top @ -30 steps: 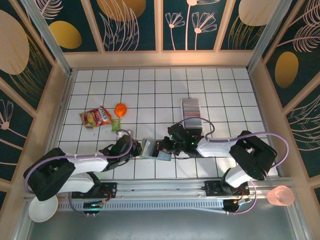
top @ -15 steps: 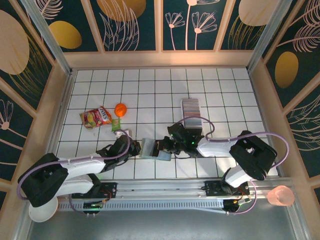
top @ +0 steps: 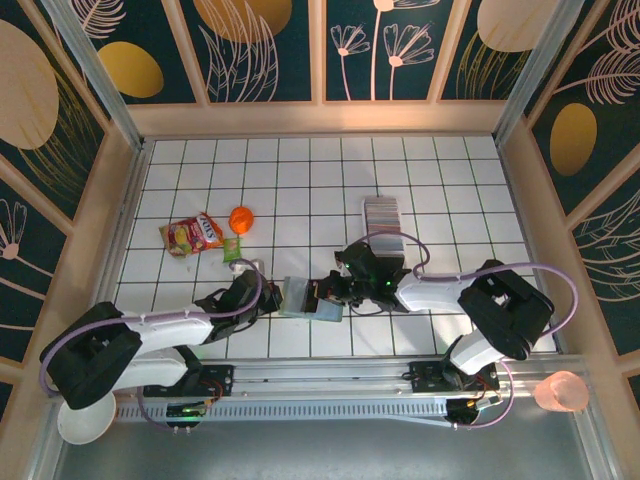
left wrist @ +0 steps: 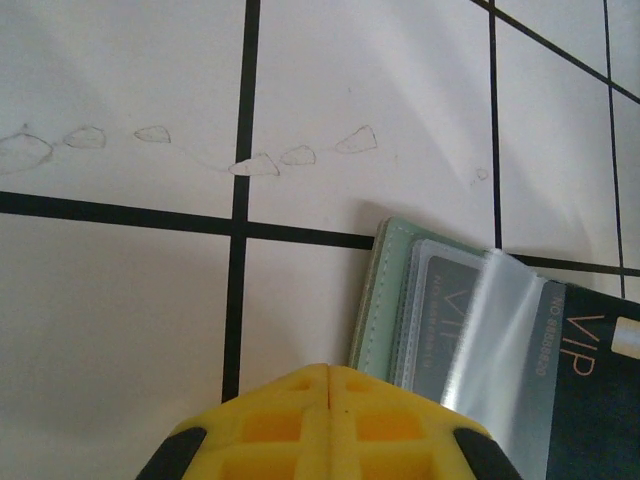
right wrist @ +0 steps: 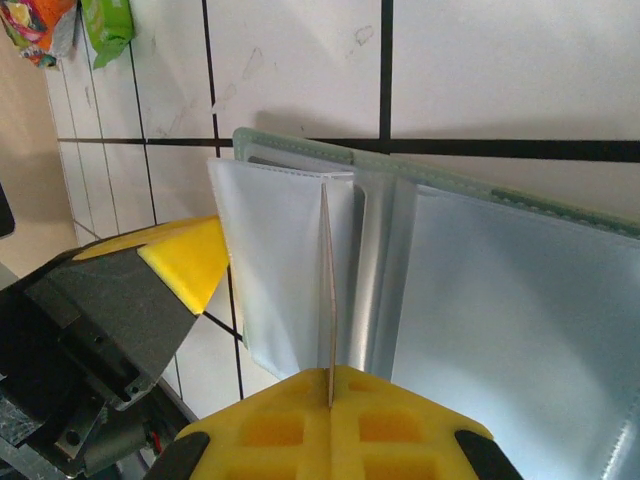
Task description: Put the credit cards into the card holder
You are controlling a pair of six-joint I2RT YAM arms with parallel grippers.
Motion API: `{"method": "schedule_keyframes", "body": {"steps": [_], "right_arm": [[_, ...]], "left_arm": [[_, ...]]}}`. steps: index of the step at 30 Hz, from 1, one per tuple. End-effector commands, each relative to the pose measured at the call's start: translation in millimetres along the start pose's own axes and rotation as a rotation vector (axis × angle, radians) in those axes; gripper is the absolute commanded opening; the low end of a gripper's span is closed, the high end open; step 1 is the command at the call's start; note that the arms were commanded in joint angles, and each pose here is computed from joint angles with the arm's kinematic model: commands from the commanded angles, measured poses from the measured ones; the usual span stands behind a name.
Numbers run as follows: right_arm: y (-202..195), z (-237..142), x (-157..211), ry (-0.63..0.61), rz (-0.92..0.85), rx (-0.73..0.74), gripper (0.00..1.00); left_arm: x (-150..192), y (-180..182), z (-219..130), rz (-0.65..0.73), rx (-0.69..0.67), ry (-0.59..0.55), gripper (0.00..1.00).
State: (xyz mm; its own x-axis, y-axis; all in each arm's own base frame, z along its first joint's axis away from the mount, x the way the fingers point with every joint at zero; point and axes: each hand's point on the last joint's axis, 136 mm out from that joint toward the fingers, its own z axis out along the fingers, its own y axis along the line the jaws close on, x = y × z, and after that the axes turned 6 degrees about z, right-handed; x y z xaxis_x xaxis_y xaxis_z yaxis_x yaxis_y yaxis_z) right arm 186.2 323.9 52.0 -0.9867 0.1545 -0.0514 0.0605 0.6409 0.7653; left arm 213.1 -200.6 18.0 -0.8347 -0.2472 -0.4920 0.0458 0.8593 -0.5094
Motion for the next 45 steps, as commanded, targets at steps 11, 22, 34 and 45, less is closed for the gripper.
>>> {"method": "schedule_keyframes", "body": {"steps": [11, 22, 34, 45], "right_arm": [[-11.0, 6.7, 9.3, 0.062, -0.001, -0.014, 0.0], [-8.7, 8.7, -0.5, 0.021, 0.011, -0.026, 0.0], [-1.8, 15.1, -9.5, -0.01, 0.033, -0.052, 0.0], [4.8, 20.4, -12.5, 0.007, -0.02, -0.031, 0.01]], "left_arm": [[0.9, -12.1, 5.8, 0.017, 0.031, 0.025, 0.0], [5.4, -7.5, 5.8, 0.003, 0.026, 0.034, 0.0], [5.2, -0.9, 0.5, -0.021, 0.018, 0.012, 0.0], [9.5, 5.4, -2.5, -0.053, 0.02, 0.006, 0.0]]}}
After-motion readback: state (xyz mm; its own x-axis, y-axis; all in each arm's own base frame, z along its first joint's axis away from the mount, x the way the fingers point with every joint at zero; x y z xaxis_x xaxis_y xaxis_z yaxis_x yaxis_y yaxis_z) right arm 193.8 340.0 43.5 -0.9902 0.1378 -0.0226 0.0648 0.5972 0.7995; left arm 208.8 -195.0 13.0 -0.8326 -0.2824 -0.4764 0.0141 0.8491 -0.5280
